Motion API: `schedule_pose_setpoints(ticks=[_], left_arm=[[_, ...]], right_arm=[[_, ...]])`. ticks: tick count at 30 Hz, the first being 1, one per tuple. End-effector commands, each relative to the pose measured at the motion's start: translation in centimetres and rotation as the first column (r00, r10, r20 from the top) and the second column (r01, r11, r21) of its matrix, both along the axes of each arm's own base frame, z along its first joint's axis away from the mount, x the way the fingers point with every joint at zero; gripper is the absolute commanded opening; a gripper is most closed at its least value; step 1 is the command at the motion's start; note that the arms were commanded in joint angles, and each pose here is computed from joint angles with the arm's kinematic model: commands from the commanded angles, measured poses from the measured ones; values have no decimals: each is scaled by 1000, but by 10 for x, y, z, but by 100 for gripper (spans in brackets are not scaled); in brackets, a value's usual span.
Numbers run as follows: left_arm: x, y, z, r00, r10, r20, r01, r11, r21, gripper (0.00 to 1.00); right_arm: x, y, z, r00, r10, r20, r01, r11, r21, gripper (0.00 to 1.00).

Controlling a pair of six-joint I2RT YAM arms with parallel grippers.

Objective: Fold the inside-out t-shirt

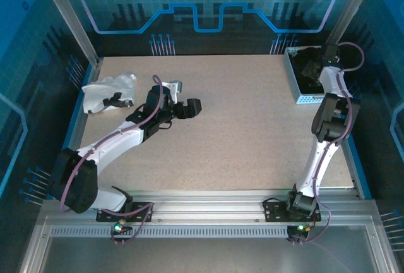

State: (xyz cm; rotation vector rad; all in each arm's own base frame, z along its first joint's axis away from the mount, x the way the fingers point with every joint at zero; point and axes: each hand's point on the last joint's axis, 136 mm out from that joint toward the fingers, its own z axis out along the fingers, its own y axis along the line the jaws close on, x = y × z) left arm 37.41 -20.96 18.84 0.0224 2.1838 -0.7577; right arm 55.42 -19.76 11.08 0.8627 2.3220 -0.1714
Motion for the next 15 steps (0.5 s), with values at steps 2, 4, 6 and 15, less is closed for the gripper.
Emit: schedule_pose_setpoints(ticks=[2, 4, 6, 15], left_arm=[[-3, -1, 16, 999, -15, 41, 15, 1000, 13, 94], [-4, -2, 17, 999, -19, 39, 18, 1000, 11, 94], [-5, -2, 18, 999, -22, 39, 22, 1000, 10, 94], [-8, -2, 16, 999, -26, 21, 26, 1000, 10, 95]], right_arm=[[8, 13, -38, 996, -11, -84, 18, 996, 84, 86], [15, 16, -47, 996, -6, -89, 15, 995, 97, 84], [22, 18, -53, 996, -2, -93, 11, 994, 107, 81], [50, 27, -56, 999, 41, -19, -37, 983, 181, 29]])
